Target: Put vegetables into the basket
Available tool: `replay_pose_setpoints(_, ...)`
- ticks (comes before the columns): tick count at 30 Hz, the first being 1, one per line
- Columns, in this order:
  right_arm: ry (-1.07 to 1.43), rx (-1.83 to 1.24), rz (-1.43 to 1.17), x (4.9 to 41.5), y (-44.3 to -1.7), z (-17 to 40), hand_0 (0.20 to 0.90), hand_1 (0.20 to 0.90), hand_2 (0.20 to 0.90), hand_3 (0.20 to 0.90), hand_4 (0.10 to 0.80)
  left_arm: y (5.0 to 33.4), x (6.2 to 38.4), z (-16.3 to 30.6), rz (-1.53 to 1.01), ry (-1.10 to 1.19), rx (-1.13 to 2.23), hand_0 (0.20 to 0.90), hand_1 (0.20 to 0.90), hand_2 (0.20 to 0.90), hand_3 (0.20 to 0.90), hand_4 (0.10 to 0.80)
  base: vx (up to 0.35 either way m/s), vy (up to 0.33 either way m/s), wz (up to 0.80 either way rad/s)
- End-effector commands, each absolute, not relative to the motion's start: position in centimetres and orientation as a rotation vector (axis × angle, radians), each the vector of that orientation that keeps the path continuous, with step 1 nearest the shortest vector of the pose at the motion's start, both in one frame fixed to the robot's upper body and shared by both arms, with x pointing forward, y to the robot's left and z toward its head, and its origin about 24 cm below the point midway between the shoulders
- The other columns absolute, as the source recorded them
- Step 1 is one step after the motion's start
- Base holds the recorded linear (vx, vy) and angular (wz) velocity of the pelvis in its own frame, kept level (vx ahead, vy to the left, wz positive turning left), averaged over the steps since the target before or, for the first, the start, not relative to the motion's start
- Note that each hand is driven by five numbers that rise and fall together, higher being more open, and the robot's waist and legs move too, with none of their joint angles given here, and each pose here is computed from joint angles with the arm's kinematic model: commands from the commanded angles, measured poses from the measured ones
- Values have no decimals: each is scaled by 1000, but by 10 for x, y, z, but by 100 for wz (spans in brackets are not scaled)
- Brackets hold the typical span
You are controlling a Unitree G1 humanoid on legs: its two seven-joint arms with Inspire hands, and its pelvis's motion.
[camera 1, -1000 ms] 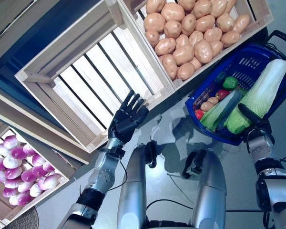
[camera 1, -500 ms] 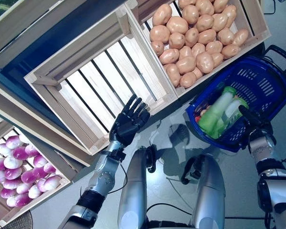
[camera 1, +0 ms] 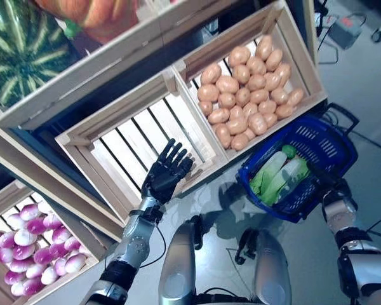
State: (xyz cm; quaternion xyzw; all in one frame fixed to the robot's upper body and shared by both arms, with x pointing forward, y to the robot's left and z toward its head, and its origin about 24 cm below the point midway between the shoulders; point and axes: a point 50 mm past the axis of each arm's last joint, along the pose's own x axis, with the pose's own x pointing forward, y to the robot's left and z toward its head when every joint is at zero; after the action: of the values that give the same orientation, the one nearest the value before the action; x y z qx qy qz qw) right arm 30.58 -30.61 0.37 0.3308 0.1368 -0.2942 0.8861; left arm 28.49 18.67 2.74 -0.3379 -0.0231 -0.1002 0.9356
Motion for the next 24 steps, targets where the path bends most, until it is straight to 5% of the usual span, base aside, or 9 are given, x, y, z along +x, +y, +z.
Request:
replay_pose_setpoints(1,252,635,-534,303,-299,0,900,900,900,900,800,194,286,46,-240,-140,-587,900,900,900,900,800,212,12,1)
replay_pose_setpoints(15,337,683,-299,242,-226,-64,900,900,900,900,800,194,231,-38,-290,212,-610,900,900,900,900,800,70,53,0)
replay_pose_setpoints(24,311,793,-2,207,-168,-76,900,900,900,900,800,199,186,-90,-89,445,-670,900,900,900,900,800,-13,32,-1)
